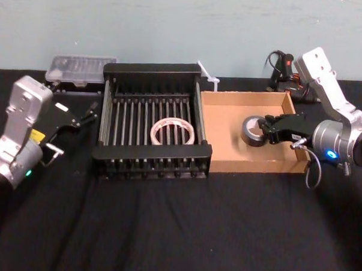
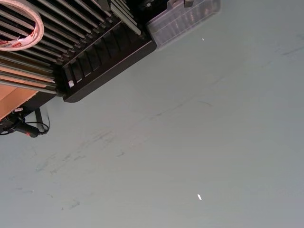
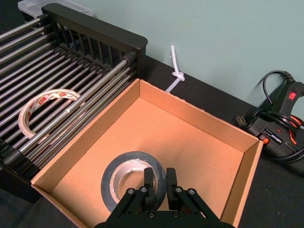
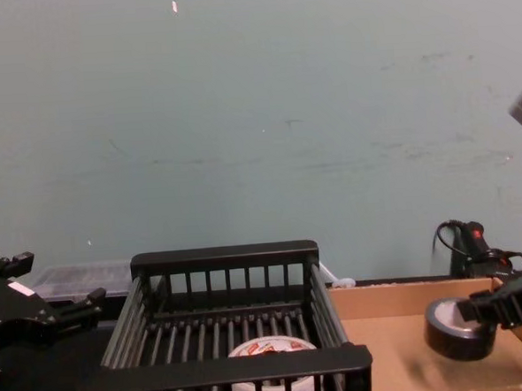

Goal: Pick up the white tape and place it into the black box , Pick up the silver tape and place it into the brown box.

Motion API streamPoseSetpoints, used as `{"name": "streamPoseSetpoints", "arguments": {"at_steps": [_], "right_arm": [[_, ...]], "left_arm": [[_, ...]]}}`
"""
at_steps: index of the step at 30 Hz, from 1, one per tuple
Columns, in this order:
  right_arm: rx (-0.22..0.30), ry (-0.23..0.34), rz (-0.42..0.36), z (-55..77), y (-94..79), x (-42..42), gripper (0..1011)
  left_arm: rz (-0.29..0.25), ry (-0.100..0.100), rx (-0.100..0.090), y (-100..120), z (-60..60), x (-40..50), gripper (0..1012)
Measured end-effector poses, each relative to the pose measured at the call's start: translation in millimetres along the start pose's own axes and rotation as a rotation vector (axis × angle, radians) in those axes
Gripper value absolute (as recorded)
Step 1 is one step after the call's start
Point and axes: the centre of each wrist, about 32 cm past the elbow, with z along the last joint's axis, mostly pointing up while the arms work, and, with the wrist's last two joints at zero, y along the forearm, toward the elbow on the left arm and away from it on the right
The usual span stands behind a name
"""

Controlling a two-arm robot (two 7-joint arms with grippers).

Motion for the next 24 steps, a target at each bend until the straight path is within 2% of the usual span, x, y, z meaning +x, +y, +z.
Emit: {"name": "streamPoseSetpoints", "arguments": {"at_steps": [17, 24], "right_arm": [[0.000, -0.003, 0.004, 0.0, -0.3, -0.7, 166], [0.001, -0.003, 0.005, 0.1, -0.4, -0.8, 346]], "left_arm": [[0.000, 0.000, 0.000, 0.0, 0.0, 0.0, 1001], [0.000, 0.000, 0.000, 0.0, 0.0, 0.0, 1001]]}}
